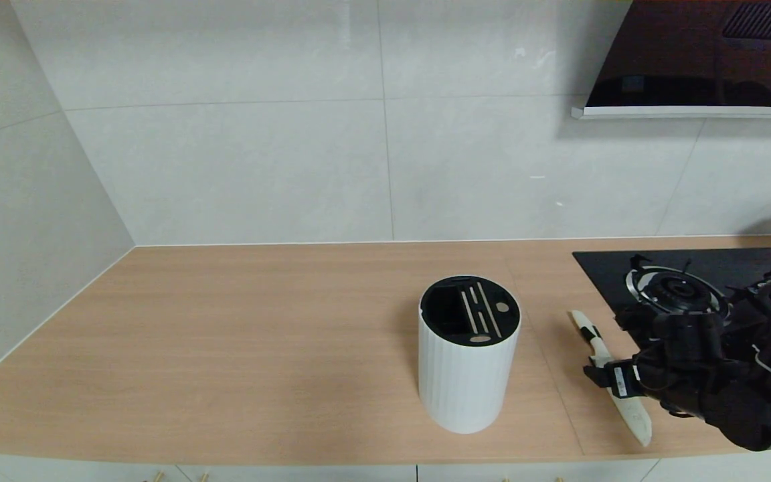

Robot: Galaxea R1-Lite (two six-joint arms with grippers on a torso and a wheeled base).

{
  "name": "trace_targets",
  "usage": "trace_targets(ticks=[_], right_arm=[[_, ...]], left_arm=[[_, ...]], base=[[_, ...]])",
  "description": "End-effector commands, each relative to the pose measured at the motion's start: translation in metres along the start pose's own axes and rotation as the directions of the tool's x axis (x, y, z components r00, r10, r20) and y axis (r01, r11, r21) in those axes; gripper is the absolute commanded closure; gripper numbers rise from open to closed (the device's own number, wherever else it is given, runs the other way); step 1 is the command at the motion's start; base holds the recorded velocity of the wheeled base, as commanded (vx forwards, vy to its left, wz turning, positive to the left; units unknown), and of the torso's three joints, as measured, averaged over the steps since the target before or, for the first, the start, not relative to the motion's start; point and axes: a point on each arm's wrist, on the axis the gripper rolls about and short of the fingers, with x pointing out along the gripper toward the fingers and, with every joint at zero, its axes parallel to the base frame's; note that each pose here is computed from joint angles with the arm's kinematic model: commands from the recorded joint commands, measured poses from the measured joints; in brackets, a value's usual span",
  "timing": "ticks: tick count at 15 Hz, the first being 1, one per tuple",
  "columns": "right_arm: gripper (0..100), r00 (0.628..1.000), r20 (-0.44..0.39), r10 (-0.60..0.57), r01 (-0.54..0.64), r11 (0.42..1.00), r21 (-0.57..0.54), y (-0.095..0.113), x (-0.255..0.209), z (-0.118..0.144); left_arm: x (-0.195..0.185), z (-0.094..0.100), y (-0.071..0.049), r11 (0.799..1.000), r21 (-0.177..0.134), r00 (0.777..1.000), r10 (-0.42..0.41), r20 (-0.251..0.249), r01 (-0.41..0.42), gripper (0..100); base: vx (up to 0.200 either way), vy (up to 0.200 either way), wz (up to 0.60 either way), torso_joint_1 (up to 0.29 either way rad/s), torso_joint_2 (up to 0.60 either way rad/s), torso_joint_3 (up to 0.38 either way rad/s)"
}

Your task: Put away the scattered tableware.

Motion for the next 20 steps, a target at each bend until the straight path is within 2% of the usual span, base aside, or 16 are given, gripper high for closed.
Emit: trace_targets(ticks=[1, 5, 11, 20], right_arm=[[0, 1.0, -0.01, 0.002, -0.002, 1.0, 0.0, 0.001, 0.011, -0.002], [0, 1.0, -0.002, -0.001, 0.001, 1.0, 0.004, 0.001, 0.022, -0.001], [0, 1.0, 0.005, 0.0, 0.0, 0.997, 0.077, 0.001, 0.031, 0.003], [0, 1.0, -0.021, -0.003, 0.005, 0.996, 0.089, -0.003, 0.039, -0.005]], left_arm=[[0.0, 0.0, 0.0, 1.0, -0.001, 1.0, 0.001, 0.0, -0.001, 0], [0.0, 0.0, 0.0, 1.0, -0.001, 1.0, 0.001, 0.0, -0.001, 0], [0.0, 0.0, 0.0, 1.0, -0.001, 1.0, 0.001, 0.0, -0.001, 0], [0.0, 0.0, 0.0, 1.0, -0.001, 1.0, 0.001, 0.0, -0.001, 0]], base=[[0.0, 0.0, 0.0, 0.0, 0.0, 0.0], [0.0, 0.0, 0.0, 0.0, 0.0, 0.0], [0.0, 0.0, 0.0, 0.0, 0.0, 0.0], [0.0, 0.0, 0.0, 0.0, 0.0, 0.0]])
